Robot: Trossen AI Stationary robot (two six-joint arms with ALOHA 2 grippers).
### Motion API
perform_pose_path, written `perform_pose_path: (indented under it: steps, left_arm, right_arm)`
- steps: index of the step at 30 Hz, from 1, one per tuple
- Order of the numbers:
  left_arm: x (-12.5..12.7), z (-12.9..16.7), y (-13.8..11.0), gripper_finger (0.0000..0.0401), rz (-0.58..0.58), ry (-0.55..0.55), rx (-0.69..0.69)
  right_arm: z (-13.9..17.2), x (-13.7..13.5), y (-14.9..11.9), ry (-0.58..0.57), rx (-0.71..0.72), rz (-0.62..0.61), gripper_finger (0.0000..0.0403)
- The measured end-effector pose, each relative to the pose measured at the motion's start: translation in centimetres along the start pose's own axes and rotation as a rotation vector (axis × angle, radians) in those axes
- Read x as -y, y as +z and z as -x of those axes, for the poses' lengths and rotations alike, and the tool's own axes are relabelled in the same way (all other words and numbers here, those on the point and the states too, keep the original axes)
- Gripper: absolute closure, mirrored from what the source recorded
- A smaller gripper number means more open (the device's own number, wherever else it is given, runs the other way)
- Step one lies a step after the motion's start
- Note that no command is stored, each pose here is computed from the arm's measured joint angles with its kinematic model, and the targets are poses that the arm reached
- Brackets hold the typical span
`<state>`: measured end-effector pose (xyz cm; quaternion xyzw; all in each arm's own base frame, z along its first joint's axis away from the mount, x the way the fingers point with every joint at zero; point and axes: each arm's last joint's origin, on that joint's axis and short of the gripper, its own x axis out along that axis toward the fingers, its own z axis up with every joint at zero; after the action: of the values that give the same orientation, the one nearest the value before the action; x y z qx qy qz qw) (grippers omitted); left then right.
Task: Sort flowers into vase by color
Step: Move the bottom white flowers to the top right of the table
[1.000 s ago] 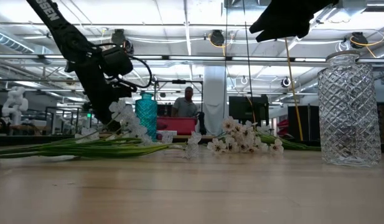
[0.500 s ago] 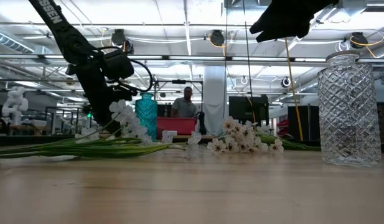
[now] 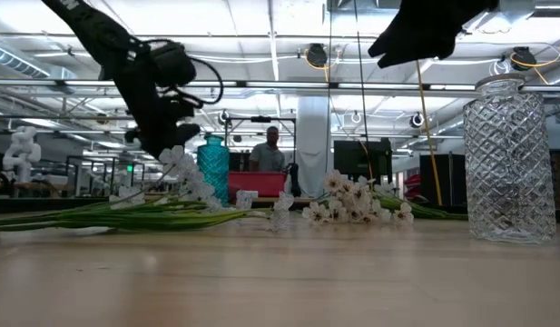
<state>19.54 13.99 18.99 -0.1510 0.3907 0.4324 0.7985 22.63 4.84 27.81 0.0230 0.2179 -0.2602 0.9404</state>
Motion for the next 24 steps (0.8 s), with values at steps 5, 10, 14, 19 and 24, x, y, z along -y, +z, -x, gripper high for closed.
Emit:
perform_pose_path:
  steps: [5,10,14,19,24]
  left_arm:
    - [0.1,2.9,-0.3,0.0239,0.087,-0.076,-0.023]
    - [1.9,7.0,-1.8,0.0239,0.093,-0.246,-0.031]
    - [4.2,9.8,-3.3,0.0239,0.020,-0.395,-0.026]
    - [7.4,12.2,-5.5,0.0239,-0.043,-0.554,-0.048]
    - [10.2,13.9,-8.4,0.0239,-0.112,-0.604,-0.091]
  right_arm:
    - [0.0,0.0,-0.1,0.000,-0.007,-0.003,0.0151]
    - [-0.1,-0.2,-0.2,0.039,-0.025,-0.004,0.0151]
    - [-0.5,-0.5,-0.5,0.034,-0.041,0.014,0.0151]
    - [-1.3,-1.0,-0.9,0.028,-0.056,0.030,0.0151]
    - [-2.0,-1.6,-1.4,0.019,-0.079,0.050,0.0151]
